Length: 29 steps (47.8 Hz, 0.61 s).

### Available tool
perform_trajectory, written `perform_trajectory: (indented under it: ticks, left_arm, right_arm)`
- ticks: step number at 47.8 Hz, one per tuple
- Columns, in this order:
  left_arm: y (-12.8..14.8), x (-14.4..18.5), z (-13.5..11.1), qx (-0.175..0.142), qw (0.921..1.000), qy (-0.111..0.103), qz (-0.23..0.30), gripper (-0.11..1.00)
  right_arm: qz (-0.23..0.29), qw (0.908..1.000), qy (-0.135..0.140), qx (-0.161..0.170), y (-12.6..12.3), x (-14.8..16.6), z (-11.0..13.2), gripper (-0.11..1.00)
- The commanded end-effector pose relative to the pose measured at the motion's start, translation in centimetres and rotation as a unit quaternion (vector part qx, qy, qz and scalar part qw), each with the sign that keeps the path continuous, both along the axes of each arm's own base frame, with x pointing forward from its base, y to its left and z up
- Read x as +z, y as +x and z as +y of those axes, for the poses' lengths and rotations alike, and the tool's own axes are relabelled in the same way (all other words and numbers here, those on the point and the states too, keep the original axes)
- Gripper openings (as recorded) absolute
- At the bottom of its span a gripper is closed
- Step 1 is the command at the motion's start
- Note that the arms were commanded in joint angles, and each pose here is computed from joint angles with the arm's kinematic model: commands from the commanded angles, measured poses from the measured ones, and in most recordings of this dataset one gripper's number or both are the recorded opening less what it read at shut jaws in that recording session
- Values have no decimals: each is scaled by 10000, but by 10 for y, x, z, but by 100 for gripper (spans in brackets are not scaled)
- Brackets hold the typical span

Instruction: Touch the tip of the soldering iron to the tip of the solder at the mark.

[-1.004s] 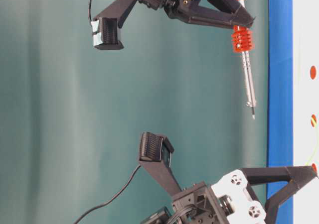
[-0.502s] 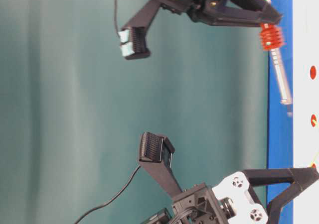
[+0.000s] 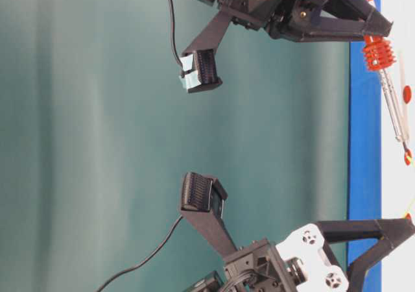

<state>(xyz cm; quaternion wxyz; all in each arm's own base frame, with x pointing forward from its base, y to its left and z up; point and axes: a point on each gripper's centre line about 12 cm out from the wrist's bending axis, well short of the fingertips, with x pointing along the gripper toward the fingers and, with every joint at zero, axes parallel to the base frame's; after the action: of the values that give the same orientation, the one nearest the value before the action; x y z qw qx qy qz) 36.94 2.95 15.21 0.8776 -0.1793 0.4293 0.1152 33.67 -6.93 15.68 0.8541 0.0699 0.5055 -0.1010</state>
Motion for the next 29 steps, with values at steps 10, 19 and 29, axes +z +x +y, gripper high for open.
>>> perform_trajectory:
  ticks: [10, 19, 29]
  left_arm:
    - [3, 9, -1, -24, 9999, 24, -152, 1]
    - [4, 10, -1, -24, 9999, 25, -160, 0]
    - [4, 10, -1, -24, 9999, 25, -160, 1]
  right_arm:
    - [-178, 9998, -49, 9, 9, 10, -2, 6]
    - [-170, 9998, -48, 9, 9, 10, -2, 6]
    - [-163, 9999, -46, 9, 9, 10, -2, 6]
